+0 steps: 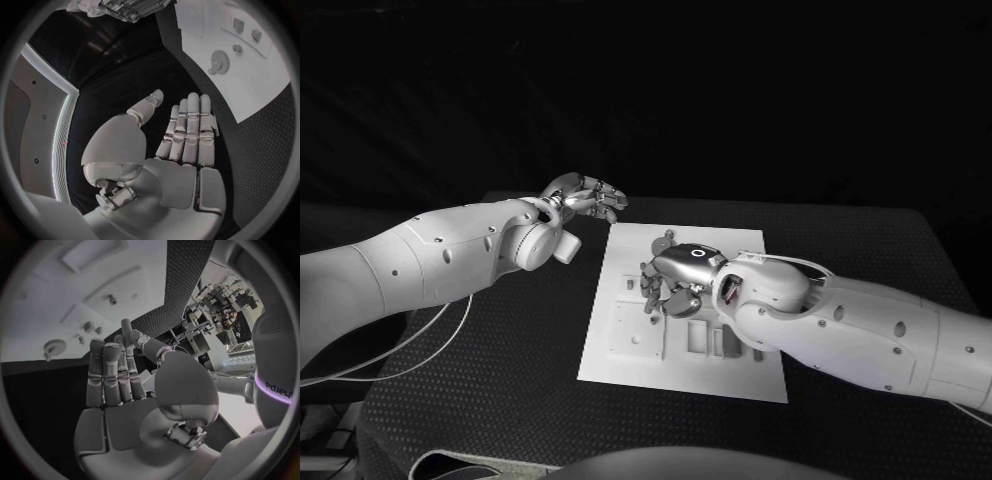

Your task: Assemble the parts on the task board

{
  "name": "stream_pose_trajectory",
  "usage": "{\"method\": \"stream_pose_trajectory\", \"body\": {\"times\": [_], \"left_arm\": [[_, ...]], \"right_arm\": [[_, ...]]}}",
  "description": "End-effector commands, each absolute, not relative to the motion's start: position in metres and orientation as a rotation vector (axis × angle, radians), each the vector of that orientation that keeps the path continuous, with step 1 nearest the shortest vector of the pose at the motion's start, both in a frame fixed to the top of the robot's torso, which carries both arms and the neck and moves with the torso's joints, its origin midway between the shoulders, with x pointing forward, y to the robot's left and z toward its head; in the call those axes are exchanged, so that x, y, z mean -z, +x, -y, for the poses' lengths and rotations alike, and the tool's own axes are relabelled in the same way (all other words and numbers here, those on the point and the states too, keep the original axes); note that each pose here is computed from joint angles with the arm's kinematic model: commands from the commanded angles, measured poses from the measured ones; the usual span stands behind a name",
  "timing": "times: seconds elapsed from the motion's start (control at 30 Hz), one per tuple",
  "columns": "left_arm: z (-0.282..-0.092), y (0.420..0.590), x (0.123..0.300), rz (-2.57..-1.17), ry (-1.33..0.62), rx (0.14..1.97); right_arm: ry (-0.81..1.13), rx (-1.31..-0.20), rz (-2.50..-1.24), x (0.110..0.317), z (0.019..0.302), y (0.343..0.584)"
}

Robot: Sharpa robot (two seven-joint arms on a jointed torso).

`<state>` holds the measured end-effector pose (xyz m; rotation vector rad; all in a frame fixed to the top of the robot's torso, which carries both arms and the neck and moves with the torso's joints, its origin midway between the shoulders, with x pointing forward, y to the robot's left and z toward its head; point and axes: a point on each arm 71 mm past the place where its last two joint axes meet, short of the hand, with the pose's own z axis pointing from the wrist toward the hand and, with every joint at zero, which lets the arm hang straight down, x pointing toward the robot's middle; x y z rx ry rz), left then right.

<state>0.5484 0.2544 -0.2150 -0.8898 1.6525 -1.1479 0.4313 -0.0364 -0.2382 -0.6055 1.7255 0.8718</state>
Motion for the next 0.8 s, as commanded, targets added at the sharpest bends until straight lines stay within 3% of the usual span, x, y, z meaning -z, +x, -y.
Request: {"method": "stream_pose_trajectory", "body": {"times": [0.03,0.27,0.8], "left_arm": [[-0.251,0.548,0.214,-1.655,-0.882,1.176],[-0.248,0.549,0.214,-1.658,-0.879,1.182],[-0.245,0.550,0.214,-1.664,-0.877,1.185]], "right_arm": [[-0.684,-0.883,-1.706,0.243,0.025,0.424],[-0.733,-0.914,-1.714,0.253,0.005,0.413],[-0.777,-0.854,-1.755,0.278,0.005,0.413]]}}
